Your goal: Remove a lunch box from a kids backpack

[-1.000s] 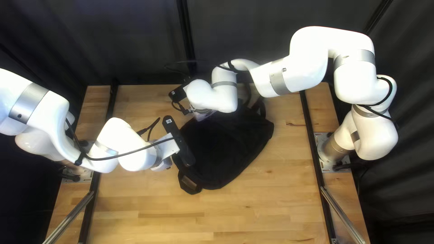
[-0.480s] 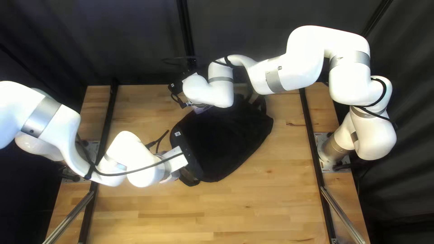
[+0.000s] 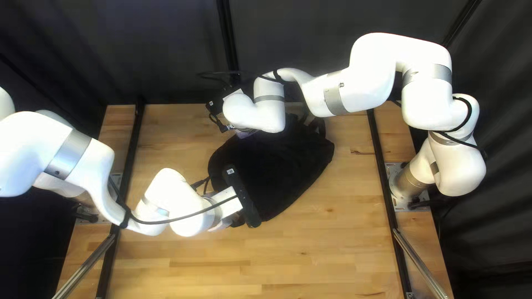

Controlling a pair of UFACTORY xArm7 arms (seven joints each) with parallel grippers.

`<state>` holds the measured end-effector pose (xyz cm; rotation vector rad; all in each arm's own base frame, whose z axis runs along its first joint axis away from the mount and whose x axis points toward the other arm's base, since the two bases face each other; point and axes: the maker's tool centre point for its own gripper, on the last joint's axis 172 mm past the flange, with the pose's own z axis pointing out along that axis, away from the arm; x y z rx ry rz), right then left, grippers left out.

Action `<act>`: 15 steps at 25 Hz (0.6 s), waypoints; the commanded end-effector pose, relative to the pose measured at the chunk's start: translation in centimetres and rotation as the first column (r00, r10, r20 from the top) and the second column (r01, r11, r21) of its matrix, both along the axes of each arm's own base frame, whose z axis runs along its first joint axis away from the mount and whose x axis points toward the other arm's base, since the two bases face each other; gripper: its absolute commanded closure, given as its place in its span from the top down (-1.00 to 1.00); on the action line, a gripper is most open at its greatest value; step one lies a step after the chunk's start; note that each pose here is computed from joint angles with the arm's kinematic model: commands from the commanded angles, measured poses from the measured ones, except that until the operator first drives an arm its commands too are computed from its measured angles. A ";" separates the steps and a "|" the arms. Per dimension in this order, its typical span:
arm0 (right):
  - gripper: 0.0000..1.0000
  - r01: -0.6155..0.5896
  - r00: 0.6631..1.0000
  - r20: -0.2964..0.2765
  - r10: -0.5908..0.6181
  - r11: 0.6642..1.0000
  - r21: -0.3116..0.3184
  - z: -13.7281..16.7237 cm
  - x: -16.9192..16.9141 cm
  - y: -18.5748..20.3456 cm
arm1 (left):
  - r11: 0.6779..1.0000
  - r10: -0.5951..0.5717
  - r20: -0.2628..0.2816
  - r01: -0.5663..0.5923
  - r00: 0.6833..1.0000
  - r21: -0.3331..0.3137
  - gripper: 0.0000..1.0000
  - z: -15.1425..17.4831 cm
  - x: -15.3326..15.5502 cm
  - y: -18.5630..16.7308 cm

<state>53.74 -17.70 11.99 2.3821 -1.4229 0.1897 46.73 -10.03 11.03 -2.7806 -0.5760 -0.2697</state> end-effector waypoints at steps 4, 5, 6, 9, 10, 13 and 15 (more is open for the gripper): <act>-1.00 0.000 1.000 0.006 0.000 1.000 -0.006 0.1 0.0 0.1 | 1.000 -0.021 0.006 0.022 1.000 -0.018 -1.00 -1.3 3.2 -1.4; -1.00 0.000 1.000 0.008 0.000 1.000 -0.007 0.1 -0.1 0.1 | 0.999 -0.026 0.009 0.027 1.000 -0.024 -1.00 -1.6 3.9 -1.8; -1.00 0.000 1.000 0.009 0.000 1.000 -0.007 0.1 -0.1 0.1 | 0.999 -0.030 0.011 0.030 0.999 -0.027 -1.00 -1.7 4.3 -2.0; -1.00 -0.002 1.000 0.014 0.002 1.000 -0.009 0.1 -0.2 0.3 | 0.999 -0.039 0.015 0.040 0.999 -0.034 -1.00 -1.7 5.4 -2.4; -1.00 -0.004 1.000 0.016 0.004 1.000 -0.010 0.1 -0.2 0.4 | 0.998 -0.044 0.015 0.044 0.999 -0.037 -1.00 -1.6 5.7 -2.6; -1.00 -0.008 1.000 0.022 0.008 1.000 -0.012 0.1 0.0 0.6 | 0.997 -0.057 0.013 0.057 0.998 -0.041 -1.00 -1.2 6.9 -3.1; -1.00 -0.011 1.000 0.024 0.011 1.000 -0.013 0.1 0.0 0.7 | 0.997 -0.064 0.012 0.065 0.998 -0.044 -1.00 -1.1 7.4 -3.3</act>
